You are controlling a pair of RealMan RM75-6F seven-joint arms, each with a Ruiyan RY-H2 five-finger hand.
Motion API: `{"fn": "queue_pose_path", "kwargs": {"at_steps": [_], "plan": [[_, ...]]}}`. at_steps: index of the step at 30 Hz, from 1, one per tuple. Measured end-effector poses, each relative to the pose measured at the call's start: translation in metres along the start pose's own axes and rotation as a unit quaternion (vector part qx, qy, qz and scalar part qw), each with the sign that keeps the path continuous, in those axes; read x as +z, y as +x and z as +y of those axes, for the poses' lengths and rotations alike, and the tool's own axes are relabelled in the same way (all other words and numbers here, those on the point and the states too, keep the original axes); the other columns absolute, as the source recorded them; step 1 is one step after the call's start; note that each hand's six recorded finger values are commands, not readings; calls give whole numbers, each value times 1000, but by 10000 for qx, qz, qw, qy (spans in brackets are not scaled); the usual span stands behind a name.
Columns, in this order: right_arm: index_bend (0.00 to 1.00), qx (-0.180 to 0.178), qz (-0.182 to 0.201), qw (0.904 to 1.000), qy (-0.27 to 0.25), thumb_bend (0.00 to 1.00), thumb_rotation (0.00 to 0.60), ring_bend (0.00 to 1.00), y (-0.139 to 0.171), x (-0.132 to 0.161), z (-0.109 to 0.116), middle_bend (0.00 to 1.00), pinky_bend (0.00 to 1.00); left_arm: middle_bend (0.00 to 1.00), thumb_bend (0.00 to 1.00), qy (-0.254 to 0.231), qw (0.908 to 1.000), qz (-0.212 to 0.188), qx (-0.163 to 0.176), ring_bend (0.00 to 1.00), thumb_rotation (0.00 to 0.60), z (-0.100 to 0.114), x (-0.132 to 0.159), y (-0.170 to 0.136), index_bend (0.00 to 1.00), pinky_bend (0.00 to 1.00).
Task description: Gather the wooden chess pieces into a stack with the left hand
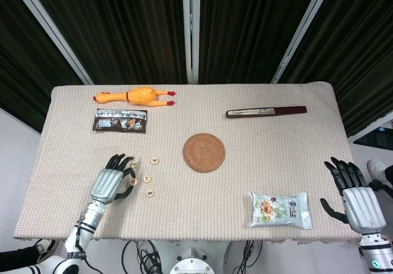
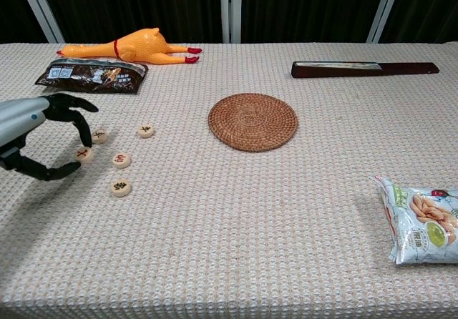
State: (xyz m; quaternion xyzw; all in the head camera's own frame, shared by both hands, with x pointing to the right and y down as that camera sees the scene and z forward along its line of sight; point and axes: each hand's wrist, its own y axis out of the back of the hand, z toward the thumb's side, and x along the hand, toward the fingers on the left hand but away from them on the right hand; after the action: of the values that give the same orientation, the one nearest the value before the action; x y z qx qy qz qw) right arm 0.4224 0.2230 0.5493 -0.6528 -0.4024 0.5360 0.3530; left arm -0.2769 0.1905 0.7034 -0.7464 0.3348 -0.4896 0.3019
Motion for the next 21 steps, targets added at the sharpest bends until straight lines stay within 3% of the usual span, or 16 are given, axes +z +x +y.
{"fn": "queue_pose_path", "kwargs": {"at_steps": [5, 21], "plan": [[0, -9, -22, 10000, -24, 253, 600, 0, -1, -2, 1, 0, 0, 113, 348, -98, 9999, -6, 23, 0, 600, 11, 5, 17, 491, 0], [0, -83, -75, 9998, -164, 254, 600, 0, -1, -9, 10, 0, 0, 117, 347, -36, 9997, 247, -35, 0, 600, -1, -9, 52, 503, 0]]}}
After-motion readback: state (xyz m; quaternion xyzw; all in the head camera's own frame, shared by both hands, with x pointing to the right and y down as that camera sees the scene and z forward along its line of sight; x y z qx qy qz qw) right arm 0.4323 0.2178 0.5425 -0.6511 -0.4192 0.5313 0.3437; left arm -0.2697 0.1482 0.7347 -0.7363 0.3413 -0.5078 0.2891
